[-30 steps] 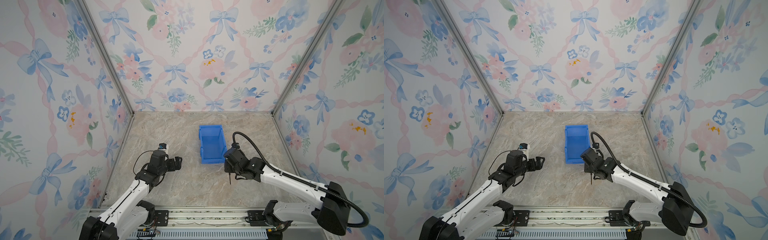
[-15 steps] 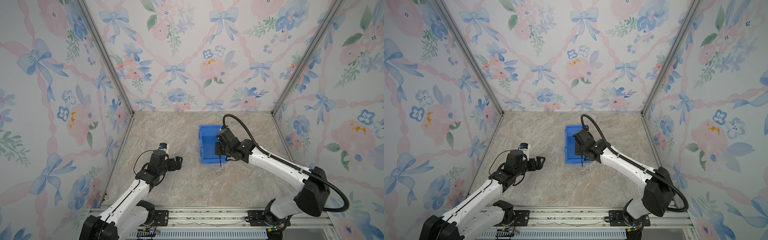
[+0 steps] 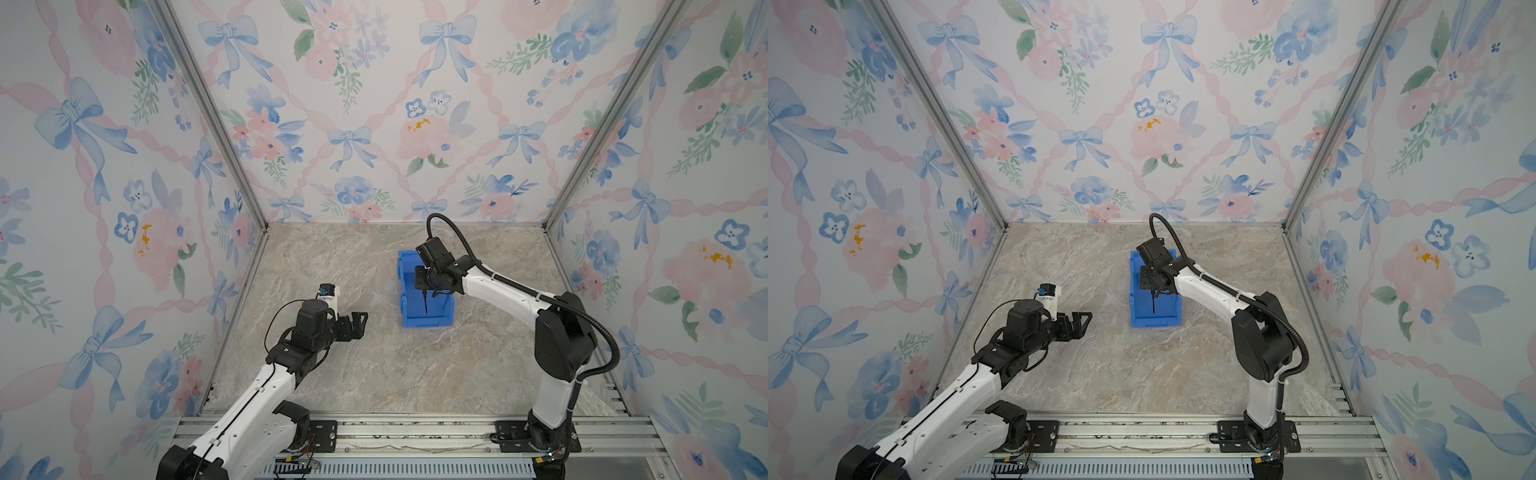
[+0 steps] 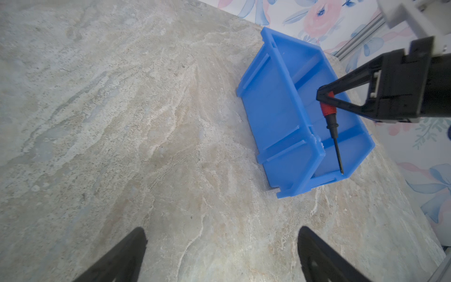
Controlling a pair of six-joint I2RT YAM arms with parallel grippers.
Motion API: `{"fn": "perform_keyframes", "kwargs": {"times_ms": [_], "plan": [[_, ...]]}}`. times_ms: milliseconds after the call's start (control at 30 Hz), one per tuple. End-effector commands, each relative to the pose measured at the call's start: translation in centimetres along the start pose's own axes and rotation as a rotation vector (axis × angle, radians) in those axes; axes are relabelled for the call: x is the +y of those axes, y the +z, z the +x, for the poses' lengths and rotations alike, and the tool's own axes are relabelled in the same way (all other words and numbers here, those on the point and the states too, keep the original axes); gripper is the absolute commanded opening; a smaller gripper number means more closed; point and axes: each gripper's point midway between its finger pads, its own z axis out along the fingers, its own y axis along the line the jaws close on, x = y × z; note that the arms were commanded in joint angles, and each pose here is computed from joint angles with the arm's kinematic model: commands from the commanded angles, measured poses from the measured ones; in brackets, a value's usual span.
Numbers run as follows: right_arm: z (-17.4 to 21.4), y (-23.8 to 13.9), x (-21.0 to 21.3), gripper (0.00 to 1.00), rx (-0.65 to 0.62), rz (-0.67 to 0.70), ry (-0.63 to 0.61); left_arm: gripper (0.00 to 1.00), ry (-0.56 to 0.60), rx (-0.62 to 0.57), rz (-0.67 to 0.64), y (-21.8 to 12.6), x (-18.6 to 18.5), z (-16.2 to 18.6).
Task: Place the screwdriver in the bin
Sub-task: 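Lower the screwdriver into the blue bin with the right gripper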
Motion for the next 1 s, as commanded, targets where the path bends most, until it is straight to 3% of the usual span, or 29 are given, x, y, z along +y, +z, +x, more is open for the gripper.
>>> {"fn": "perform_keyframes", "kwargs": {"times_ms": [0,400,967], "plan": [[-1.7,1.1,0.8,0.00,-0.012,-0.028,-0.003,0.98,0.033,-0.021,0.039,-0.7,-1.2,-1.0],[-0.4,6.4,-0.4,0.00,0.060,0.026,0.015,0.97,0.025,-0.041,0.015,-1.1,-0.8,-1.4],[1.9,9.9,-1.5,0.00,0.124,0.048,0.039,0.98,0.042,-0.039,0.022,-0.8,-1.4,-2.5]]}}
